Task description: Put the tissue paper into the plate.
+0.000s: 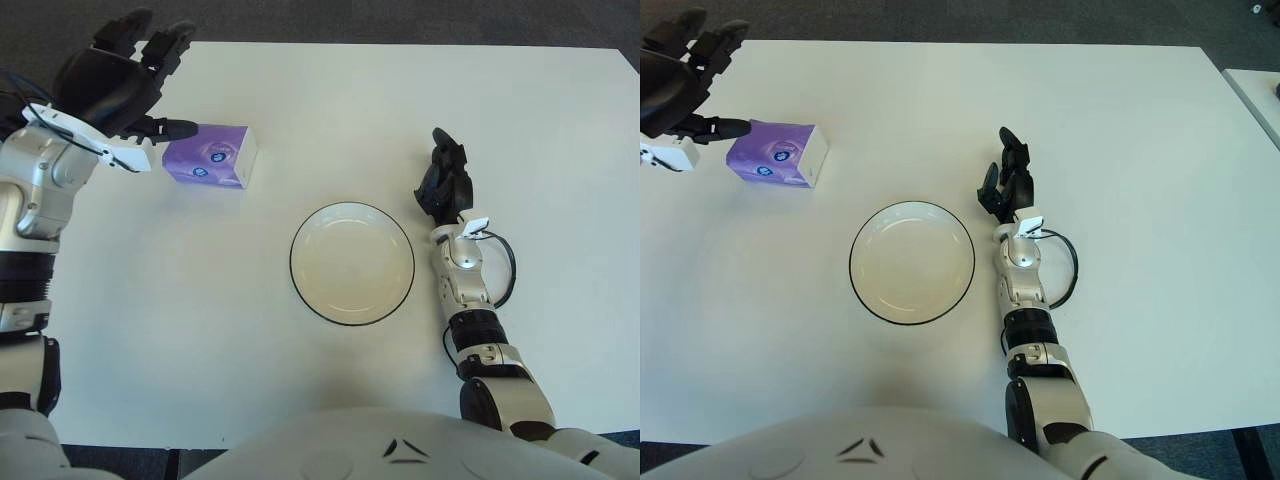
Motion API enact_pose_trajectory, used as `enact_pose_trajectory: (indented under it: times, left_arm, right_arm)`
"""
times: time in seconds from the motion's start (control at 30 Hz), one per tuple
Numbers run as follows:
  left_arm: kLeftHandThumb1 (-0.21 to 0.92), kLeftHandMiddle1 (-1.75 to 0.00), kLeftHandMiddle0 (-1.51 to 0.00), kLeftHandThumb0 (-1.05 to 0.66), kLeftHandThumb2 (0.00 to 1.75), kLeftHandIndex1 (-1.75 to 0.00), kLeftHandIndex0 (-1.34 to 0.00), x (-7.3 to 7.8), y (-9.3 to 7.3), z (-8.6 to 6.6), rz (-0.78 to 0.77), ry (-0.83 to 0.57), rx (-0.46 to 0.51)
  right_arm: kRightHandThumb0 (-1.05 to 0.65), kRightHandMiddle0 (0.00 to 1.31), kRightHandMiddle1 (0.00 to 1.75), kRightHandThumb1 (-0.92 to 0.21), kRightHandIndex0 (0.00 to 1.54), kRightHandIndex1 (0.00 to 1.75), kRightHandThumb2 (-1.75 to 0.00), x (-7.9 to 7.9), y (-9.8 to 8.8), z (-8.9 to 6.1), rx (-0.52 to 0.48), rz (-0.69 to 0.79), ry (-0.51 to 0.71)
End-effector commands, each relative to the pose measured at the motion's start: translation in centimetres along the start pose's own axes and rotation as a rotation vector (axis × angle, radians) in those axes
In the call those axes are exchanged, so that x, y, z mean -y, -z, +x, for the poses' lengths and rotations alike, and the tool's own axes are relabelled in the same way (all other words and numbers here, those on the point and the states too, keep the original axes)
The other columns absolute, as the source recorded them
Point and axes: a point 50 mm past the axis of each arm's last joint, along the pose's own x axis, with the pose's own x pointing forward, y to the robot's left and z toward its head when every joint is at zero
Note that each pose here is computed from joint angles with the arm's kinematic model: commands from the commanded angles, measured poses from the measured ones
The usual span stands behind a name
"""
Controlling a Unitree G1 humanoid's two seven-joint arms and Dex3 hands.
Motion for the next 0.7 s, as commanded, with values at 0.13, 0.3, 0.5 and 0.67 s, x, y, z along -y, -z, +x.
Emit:
enact_pose_trajectory:
  times: [0.13, 0.3, 0.5, 0.67]
  left_arm:
    - [0.92, 0.00, 0.00, -1.05, 0.44, 0.00, 0.00, 0.8, -0.4, 1.5, 0.189, 0.066, 0.115]
    - [0.92, 0.00, 0.00, -1.05, 0.50, 0.00, 0.00, 1.8, -0.7, 2.5, 0.250, 0.139, 0.200]
    - [0.92, 0.00, 0.00, -1.05, 0.55, 0.00, 0.00, 2.5, -0.9, 3.0, 0.268, 0.235, 0.281]
    - [0.92, 0.00, 0.00, -1.05, 0.55, 0.00, 0.00, 3.4, -1.4, 3.3, 0.267, 0.365, 0.341]
  right_arm:
    - [-0.73, 0.00, 0.52, -0.92, 0.20, 0.00, -0.85, 0.9, 6.0, -4.2, -0.310, 0.003, 0.050]
    - [-0.74, 0.00, 0.53, -0.92, 0.20, 0.00, -0.85, 0.9, 6.0, -4.1, -0.310, -0.003, 0.056]
    - [-0.74, 0.00, 0.54, -0.92, 0.20, 0.00, -0.85, 0.9, 6.1, -4.0, -0.310, -0.004, 0.062]
    - [-0.75, 0.00, 0.56, -0.92, 0.21, 0.00, -0.85, 1.0, 6.1, -4.0, -0.311, 0.000, 0.069]
